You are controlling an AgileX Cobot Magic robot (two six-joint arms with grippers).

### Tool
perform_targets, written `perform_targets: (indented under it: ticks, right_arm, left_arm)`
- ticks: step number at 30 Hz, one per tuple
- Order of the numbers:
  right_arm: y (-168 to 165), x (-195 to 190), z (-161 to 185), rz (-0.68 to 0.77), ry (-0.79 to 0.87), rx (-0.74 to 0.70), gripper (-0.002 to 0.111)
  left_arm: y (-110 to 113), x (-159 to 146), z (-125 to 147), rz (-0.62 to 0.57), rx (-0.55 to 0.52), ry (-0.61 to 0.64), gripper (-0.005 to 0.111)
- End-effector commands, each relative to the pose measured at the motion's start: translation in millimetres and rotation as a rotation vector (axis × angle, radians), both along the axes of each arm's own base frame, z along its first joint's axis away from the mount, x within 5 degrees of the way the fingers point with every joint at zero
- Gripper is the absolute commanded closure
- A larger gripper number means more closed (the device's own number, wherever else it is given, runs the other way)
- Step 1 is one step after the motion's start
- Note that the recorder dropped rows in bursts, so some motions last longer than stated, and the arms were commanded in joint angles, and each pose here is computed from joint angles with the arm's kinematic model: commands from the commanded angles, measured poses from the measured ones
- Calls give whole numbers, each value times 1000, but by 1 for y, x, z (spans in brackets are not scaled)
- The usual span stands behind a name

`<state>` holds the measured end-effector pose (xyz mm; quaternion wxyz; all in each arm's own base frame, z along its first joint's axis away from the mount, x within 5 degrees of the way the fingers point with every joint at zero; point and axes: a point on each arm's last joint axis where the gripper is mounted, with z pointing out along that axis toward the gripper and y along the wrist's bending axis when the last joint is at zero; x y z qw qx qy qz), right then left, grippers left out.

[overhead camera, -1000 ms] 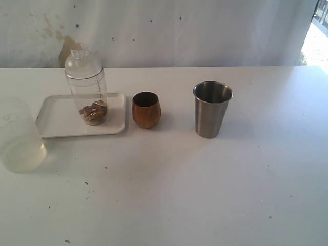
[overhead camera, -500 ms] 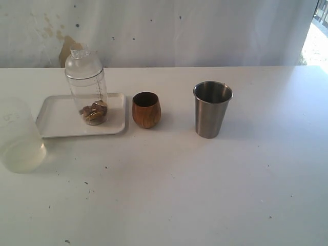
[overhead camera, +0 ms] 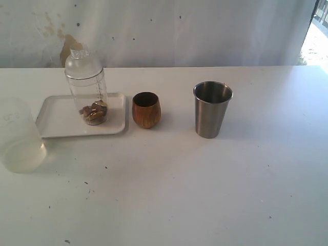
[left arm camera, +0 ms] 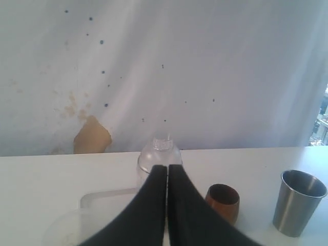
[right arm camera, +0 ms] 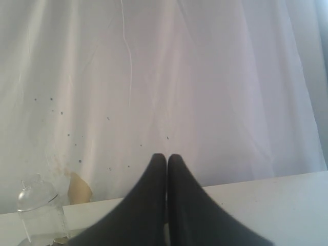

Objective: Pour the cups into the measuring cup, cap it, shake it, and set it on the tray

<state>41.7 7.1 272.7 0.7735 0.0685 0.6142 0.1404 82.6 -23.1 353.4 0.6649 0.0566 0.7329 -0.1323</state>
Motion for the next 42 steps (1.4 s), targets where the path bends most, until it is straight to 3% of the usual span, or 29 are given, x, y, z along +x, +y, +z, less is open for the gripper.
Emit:
perform_targets:
  ticks: [1,8,13,19,21,24,29,42]
  right_arm:
    - [0,0,-1,-6,-2,-2,108]
    - [0,0,-1,-6,-2,-2,108]
    - [0,0,-1,-6,-2,-1,108]
    - [0,0,-1,-6,-2,-1,108]
    - [0,0,-1,-6,-2,-1,108]
    - [0,0,-1,-4,-1,-2,108]
    - [-1,0,-1,-8,-2,-1,108]
    - [0,0,-1,-6,-2,-2,108]
  left_arm:
    - [3,2,-8,40,7,-7,106]
    - [20,-11,-54,234,-26,-159,106]
    - [27,-18,-101,332,-33,-106,106]
    - [28,-23,-149,353,-14,-60,106]
    - [28,-26,-149,353,-14,-75,106]
    - [28,-27,-160,351,34,51,106]
    - [28,-27,-161,346,81,50,106]
    - [28,-27,-159,346,80,28,106]
